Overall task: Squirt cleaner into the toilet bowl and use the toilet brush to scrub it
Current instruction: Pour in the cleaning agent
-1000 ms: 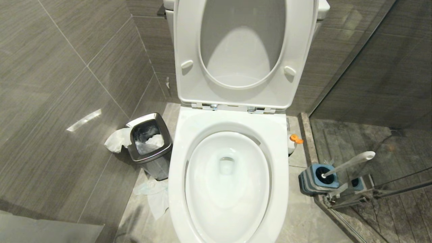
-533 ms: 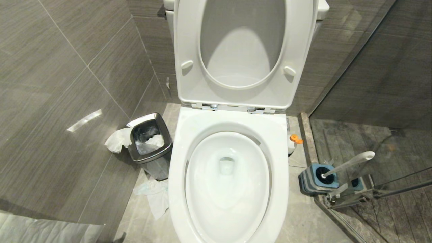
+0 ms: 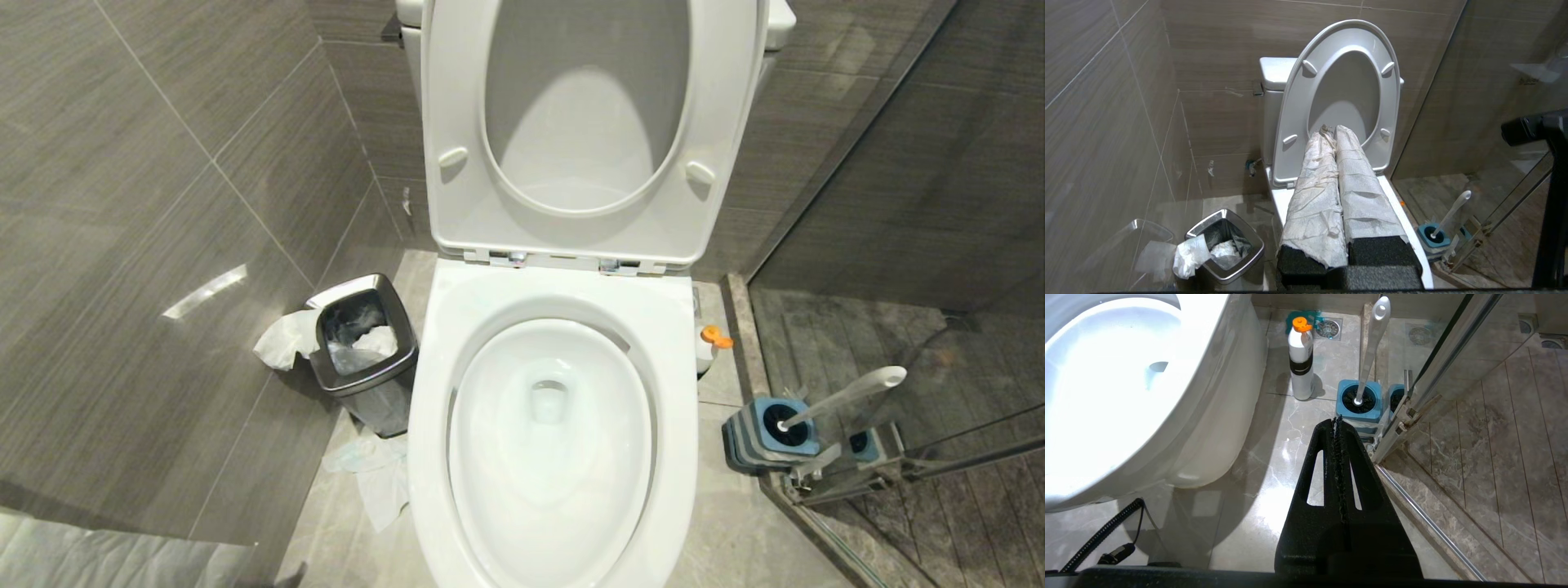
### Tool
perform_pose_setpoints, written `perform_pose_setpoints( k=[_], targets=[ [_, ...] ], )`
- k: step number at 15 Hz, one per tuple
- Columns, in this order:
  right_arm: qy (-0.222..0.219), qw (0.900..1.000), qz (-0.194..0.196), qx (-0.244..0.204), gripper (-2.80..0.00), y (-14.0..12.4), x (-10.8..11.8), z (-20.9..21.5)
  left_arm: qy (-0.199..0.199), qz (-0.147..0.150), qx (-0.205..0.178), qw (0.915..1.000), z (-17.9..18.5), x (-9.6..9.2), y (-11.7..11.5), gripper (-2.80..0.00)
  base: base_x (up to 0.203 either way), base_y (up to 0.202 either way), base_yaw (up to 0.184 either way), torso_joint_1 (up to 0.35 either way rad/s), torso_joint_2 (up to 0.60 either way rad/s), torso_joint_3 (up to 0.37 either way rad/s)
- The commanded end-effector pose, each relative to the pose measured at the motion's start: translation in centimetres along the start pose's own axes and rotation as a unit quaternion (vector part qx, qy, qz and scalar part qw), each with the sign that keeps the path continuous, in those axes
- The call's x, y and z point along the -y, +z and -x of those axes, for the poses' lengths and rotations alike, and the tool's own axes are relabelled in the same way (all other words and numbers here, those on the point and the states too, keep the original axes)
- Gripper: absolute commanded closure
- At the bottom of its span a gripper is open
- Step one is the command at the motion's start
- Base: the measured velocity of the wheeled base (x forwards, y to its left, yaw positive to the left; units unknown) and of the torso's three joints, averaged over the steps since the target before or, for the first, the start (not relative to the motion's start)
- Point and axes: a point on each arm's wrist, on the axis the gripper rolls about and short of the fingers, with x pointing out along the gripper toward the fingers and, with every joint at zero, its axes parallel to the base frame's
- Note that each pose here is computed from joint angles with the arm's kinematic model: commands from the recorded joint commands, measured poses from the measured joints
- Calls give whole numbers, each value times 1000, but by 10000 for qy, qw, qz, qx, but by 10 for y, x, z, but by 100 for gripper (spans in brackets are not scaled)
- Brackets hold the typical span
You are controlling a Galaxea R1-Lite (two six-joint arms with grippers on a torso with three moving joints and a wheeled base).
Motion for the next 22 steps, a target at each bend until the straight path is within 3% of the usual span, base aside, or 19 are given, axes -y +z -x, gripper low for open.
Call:
perform_pose_setpoints(
  k=[1,7,15,19,22],
  targets=[
    [1,10000,-5,2,0,0,0,0,115,-76,186,9997,25,13,-11,0,0,0,0,0,0,0],
    [1,10000,-5,2,0,0,0,0,346,-92,249,9990,51,33,-43,0,0,0,0,0,0,0],
    [1,10000,-5,2,0,0,0,0,121,-191,369,9991,78,41,-75,0,0,0,0,0,0,0],
    [1,10000,-5,2,0,0,0,0,90,-287,537,9981,81,42,-74,0,0,0,0,0,0,0],
    [1,10000,-5,2,0,0,0,0,275,-249,368,9986,75,38,-82,0,0,0,0,0,0,0]
  ],
)
